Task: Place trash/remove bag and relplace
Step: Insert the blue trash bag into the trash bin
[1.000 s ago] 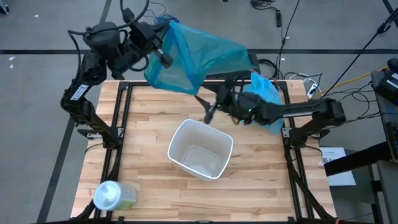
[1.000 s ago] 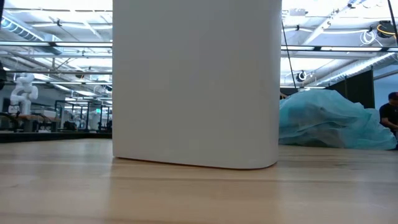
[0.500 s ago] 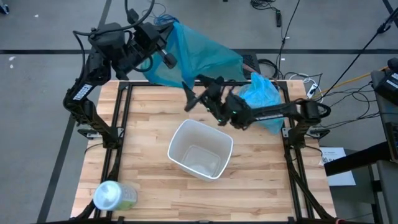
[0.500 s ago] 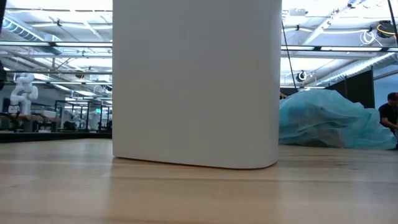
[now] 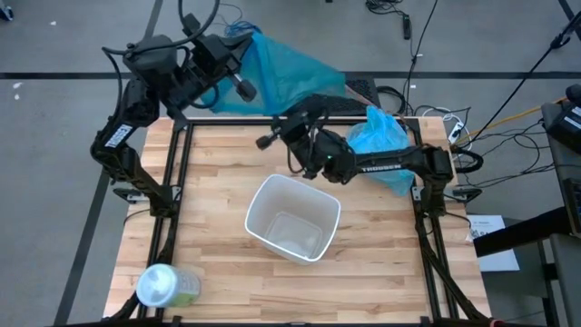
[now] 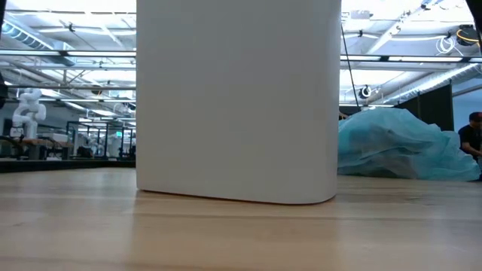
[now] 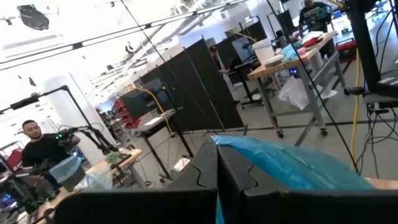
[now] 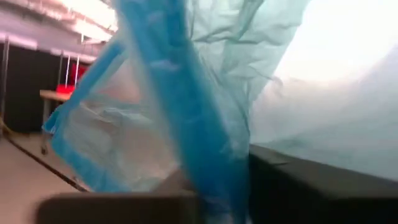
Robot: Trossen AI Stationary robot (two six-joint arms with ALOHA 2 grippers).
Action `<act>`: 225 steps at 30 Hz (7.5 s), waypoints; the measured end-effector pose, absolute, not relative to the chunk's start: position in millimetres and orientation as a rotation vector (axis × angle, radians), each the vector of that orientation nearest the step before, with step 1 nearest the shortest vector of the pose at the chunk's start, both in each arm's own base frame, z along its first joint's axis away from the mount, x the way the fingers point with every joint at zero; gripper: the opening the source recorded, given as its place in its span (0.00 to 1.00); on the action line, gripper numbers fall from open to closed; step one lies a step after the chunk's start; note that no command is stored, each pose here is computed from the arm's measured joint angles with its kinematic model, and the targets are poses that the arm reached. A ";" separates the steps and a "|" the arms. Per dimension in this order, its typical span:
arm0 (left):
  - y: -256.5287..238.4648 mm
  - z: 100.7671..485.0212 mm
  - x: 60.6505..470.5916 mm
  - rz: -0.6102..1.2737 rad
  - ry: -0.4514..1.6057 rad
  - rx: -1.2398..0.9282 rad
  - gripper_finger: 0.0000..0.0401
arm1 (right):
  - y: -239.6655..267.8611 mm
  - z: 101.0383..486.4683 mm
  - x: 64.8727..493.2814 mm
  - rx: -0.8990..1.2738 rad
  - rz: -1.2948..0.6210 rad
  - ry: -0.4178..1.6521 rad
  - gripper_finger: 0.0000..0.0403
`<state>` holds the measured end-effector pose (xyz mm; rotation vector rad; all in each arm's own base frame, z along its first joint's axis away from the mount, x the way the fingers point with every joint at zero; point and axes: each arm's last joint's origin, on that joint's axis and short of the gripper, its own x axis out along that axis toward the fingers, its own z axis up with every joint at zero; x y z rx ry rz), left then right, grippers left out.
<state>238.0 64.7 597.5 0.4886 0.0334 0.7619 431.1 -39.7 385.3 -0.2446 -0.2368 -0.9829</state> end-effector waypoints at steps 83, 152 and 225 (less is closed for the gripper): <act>-144.3 615.0 182.8 0.043 -0.262 0.298 0.00 | 105.1 595.6 221.4 0.355 0.207 -0.198 0.00; -166.7 584.6 181.8 0.317 0.008 0.250 0.00 | 124.4 518.5 258.7 0.080 -0.150 0.334 0.43; -156.8 588.2 193.1 0.295 -0.025 0.229 0.00 | 194.1 423.4 343.5 -1.450 -0.492 0.752 0.00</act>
